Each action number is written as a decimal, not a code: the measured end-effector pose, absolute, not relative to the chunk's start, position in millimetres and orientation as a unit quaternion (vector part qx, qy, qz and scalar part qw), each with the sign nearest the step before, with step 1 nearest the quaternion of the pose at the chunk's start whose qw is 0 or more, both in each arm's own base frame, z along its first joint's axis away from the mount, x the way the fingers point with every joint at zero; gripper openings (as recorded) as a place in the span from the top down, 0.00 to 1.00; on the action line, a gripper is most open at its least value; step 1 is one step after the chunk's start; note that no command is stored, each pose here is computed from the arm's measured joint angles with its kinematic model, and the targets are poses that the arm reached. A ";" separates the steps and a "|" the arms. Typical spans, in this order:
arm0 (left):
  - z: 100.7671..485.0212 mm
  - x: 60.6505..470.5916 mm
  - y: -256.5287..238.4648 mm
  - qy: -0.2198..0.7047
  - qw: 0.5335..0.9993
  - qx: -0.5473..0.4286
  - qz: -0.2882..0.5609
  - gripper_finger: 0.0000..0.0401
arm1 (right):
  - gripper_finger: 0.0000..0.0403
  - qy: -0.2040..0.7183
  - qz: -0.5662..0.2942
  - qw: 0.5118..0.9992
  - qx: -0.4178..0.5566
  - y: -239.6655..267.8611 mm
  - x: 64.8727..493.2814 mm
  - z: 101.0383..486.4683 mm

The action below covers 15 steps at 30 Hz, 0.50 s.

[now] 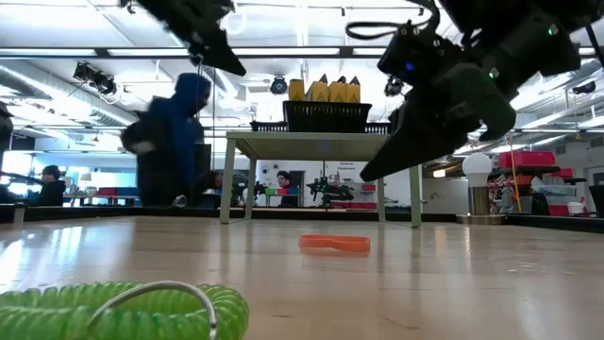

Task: Pick & Place Office Desk Supplies
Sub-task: Put the orange rubberband into the top left black bin

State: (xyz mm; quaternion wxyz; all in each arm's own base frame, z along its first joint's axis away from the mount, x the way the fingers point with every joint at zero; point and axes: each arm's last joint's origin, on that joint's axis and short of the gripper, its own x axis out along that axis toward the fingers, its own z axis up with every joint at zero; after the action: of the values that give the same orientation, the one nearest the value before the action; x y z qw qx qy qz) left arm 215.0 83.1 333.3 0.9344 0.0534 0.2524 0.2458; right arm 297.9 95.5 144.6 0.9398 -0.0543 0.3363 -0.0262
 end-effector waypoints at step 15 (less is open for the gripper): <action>192.7 183.1 -14.3 0.043 0.995 0.065 0.056 0.96 | 0.94 0.306 -0.044 0.951 0.004 106.7 302.9 155.4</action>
State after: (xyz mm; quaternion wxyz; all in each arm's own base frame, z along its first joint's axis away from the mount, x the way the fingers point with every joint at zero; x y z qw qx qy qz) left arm 183.1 -14.3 192.7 0.9954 0.0648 0.0433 0.0561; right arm 302.9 106.7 155.4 0.9510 0.0037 0.3059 -0.0441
